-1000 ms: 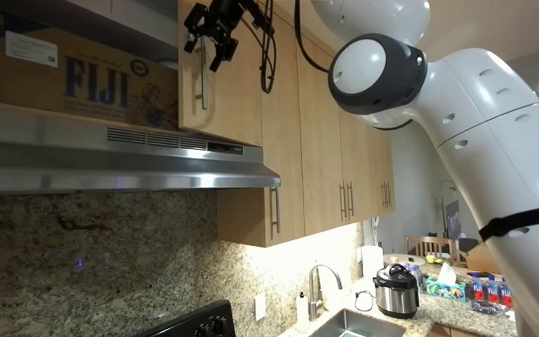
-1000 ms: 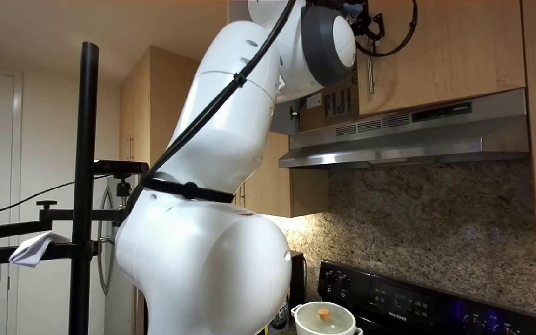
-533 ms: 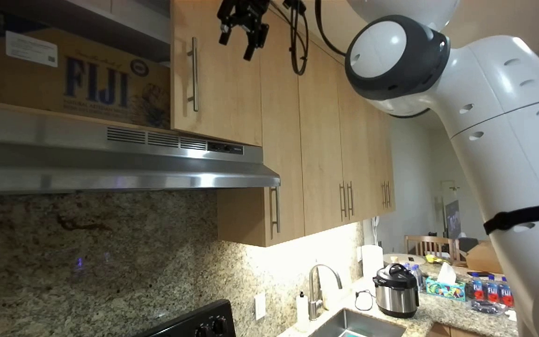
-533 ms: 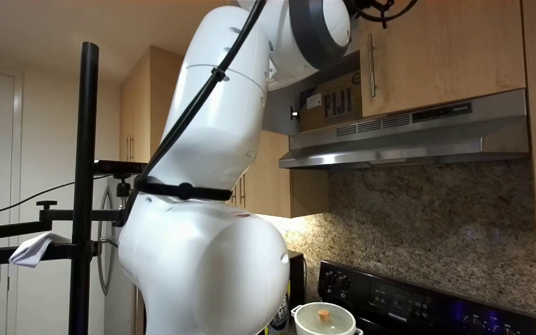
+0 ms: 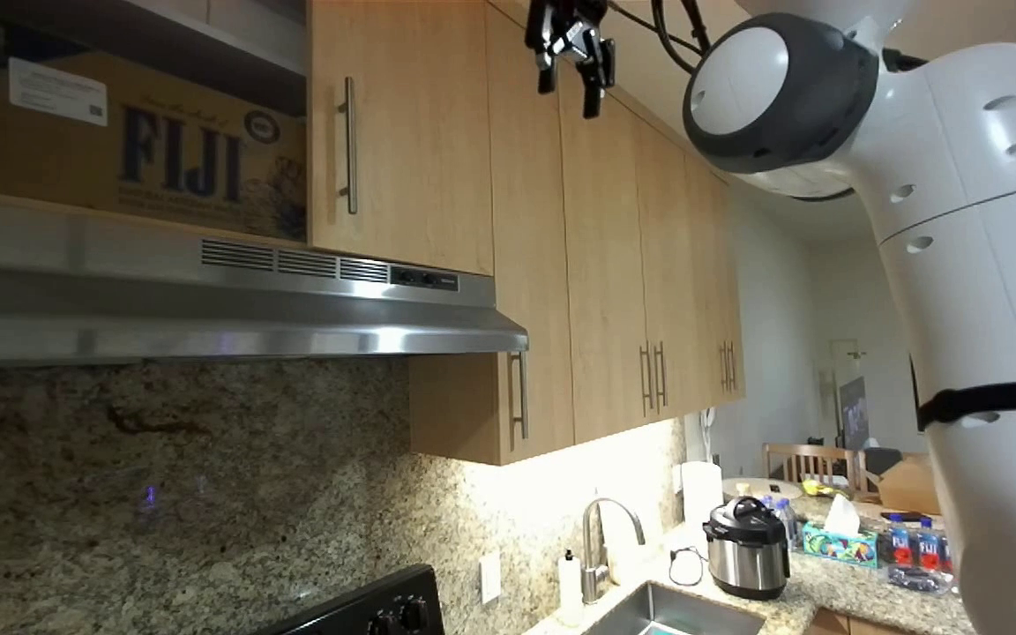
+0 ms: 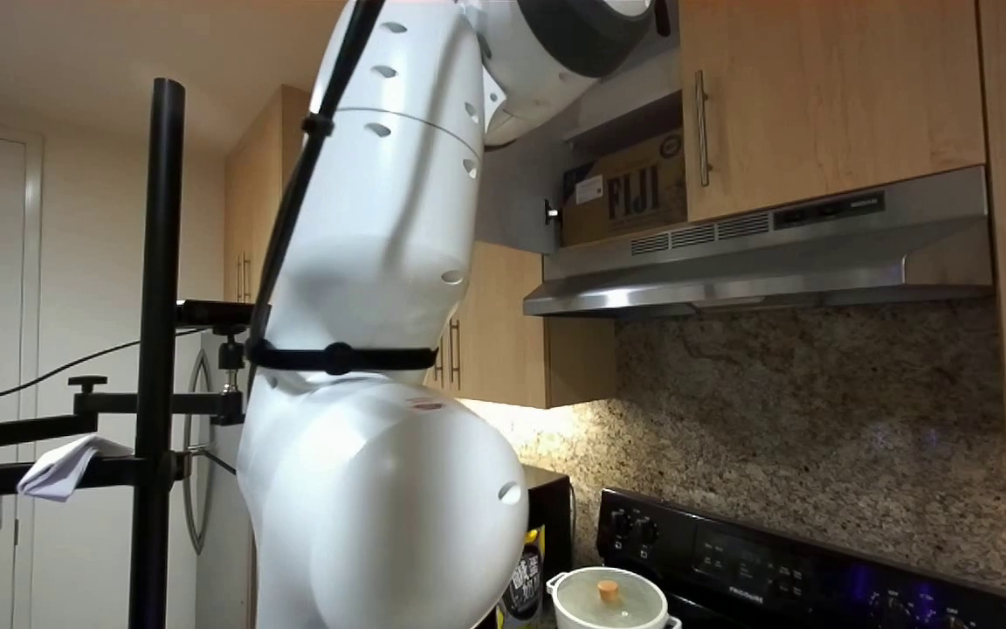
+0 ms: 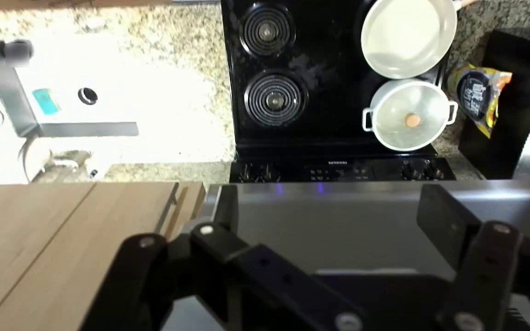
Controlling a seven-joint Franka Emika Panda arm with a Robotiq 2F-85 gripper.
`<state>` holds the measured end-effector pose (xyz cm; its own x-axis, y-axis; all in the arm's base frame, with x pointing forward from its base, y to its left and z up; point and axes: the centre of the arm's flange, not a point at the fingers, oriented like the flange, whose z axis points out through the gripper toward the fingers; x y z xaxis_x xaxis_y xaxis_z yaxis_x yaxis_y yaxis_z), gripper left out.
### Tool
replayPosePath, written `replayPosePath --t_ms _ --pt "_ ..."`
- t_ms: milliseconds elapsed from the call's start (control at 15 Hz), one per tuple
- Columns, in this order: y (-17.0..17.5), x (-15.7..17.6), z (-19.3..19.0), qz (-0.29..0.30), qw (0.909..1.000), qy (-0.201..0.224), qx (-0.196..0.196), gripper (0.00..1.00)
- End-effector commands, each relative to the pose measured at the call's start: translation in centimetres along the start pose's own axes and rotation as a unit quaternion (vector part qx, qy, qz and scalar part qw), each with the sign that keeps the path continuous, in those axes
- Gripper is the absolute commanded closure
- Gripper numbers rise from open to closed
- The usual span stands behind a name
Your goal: Close the right cabinet door at the top
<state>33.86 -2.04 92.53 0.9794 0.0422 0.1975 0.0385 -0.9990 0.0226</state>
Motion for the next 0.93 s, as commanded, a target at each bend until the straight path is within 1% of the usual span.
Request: replayPosePath --t_ms 0,133,200,400,867 --pt "3.8 -2.8 2.9 0.036 0.9976 -0.059 0.006 0.0" --pt "5.8 -3.4 3.8 0.063 0.9952 -0.075 0.003 0.0" --pt "4.0 -1.6 1.1 0.058 0.9967 -0.057 -0.002 0.0" --pt "5.5 -1.7 1.5 0.074 0.9951 -0.066 -0.004 0.0" --pt "5.5 -1.6 1.5 0.074 0.995 -0.067 -0.004 0.0"
